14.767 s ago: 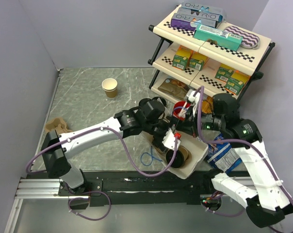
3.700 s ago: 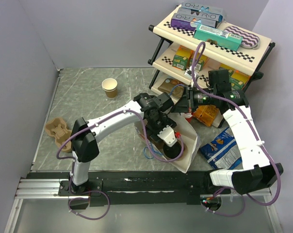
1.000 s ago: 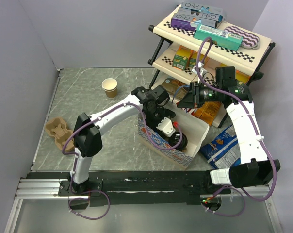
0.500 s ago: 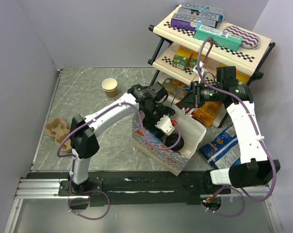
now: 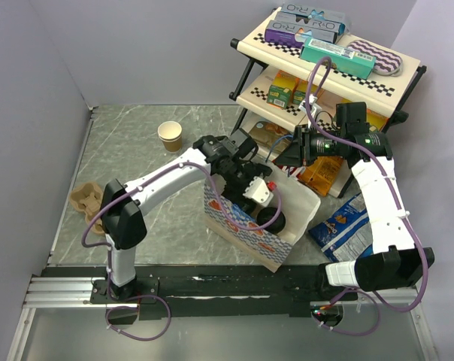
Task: Pack the takeout coffee
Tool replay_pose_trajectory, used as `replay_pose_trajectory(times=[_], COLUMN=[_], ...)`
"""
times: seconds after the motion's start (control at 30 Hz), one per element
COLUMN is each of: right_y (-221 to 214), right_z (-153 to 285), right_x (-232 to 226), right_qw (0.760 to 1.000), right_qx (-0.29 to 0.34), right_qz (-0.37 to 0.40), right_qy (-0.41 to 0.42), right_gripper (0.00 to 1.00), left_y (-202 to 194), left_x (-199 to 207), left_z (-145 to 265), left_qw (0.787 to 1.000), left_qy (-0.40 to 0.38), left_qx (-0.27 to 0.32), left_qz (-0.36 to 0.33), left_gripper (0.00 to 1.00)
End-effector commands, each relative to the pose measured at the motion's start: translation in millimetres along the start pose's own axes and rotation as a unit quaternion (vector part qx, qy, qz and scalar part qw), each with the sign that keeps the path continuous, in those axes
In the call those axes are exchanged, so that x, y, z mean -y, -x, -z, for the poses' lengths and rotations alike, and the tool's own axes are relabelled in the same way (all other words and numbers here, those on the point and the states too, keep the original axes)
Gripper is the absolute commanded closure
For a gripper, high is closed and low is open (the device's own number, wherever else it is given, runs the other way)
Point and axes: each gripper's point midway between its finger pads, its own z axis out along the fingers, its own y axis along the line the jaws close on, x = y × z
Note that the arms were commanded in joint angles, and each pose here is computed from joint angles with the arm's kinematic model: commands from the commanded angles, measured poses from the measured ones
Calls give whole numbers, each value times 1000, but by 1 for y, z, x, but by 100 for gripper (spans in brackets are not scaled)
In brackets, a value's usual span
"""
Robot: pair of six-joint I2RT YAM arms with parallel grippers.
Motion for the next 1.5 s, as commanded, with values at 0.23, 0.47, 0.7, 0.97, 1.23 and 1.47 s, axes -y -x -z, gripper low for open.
replay_pose_trajectory(times=[0.23,0.47,0.7,0.97,1.23,1.47], right_y=[13,0,-18,-32,-39,-39], right_z=[18,15,9,6,10,8], right_x=[-23,-3,11,5,3,4], right_qw=[997,994,993,991,989,989], right_qx=[39,22,-5,-35,-50,-48], right_qz=[72,100,112,125,132,134], right_qy=[6,-25,-29,-19,-30,-33], right_gripper=[52,52,52,58,59,64], left_y=[55,59,53,42,89,107], left_x=[-39,-67,-92,-105,-18,53], left_z=[57,93,142,176,220,208], left_qw=[983,955,905,865,934,973], left_qy=[150,214,330,367,238,104], left_qx=[97,129,145,163,157,151], left_qz=[45,161,226,301,217,139], left_gripper=[1,1,1,1,1,1])
